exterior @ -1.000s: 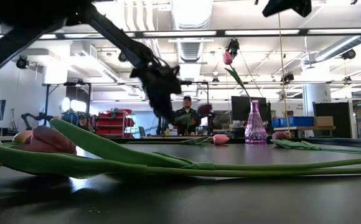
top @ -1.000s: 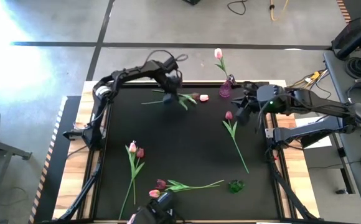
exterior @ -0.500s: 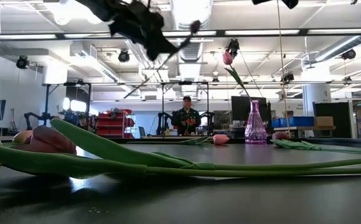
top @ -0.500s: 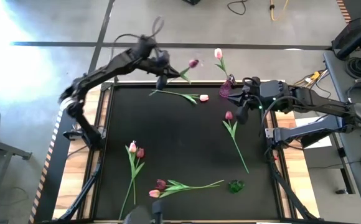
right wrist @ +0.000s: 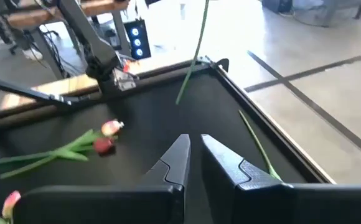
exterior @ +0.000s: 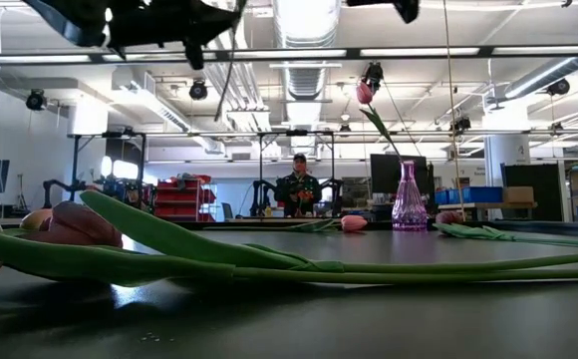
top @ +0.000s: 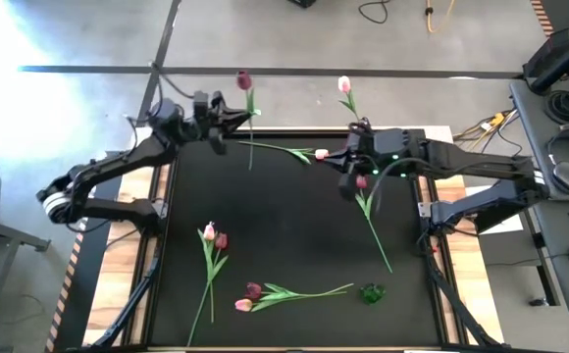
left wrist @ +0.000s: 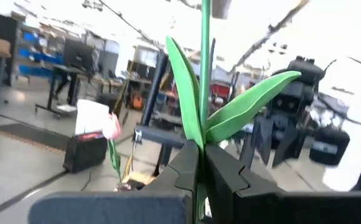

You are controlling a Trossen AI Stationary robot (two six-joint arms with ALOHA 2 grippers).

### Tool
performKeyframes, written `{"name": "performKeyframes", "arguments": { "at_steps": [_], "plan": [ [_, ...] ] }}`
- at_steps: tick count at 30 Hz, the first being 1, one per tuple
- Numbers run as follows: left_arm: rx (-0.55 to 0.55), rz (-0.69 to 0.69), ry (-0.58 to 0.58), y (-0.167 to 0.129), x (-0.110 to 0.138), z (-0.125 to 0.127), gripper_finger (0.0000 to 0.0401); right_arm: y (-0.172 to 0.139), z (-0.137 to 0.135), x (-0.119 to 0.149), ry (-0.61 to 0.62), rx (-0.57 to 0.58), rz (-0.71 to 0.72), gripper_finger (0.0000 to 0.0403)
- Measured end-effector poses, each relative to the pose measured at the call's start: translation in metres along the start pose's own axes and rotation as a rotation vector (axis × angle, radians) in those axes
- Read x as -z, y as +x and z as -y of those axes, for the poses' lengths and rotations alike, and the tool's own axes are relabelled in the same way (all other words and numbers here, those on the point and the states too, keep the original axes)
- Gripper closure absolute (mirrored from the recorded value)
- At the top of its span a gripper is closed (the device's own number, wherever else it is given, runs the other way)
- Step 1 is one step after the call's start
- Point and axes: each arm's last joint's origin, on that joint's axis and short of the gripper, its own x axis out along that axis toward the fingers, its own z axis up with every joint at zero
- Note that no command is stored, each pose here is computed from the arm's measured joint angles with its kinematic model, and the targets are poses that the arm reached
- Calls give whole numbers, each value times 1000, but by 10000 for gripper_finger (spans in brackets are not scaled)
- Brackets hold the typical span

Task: Sort flowers into vase by color
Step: Put the top center red tulip into the transparent green vase

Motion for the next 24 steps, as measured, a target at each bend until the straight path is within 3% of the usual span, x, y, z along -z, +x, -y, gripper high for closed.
{"name": "performKeyframes", "arguments": {
  "at_steps": [6, 16, 24],
  "plan": [
    [15, 26, -1, -10, -4, 13, 401, 28, -7, -5, 6, -33, 29, 374],
    [94, 71, 16, 5, -25, 29, 401, 62, -15, -22, 40, -20, 19, 372],
    [104, 63, 9, 8, -23, 30, 401, 61, -17, -39, 76, -27, 74, 315]
  ]
}}
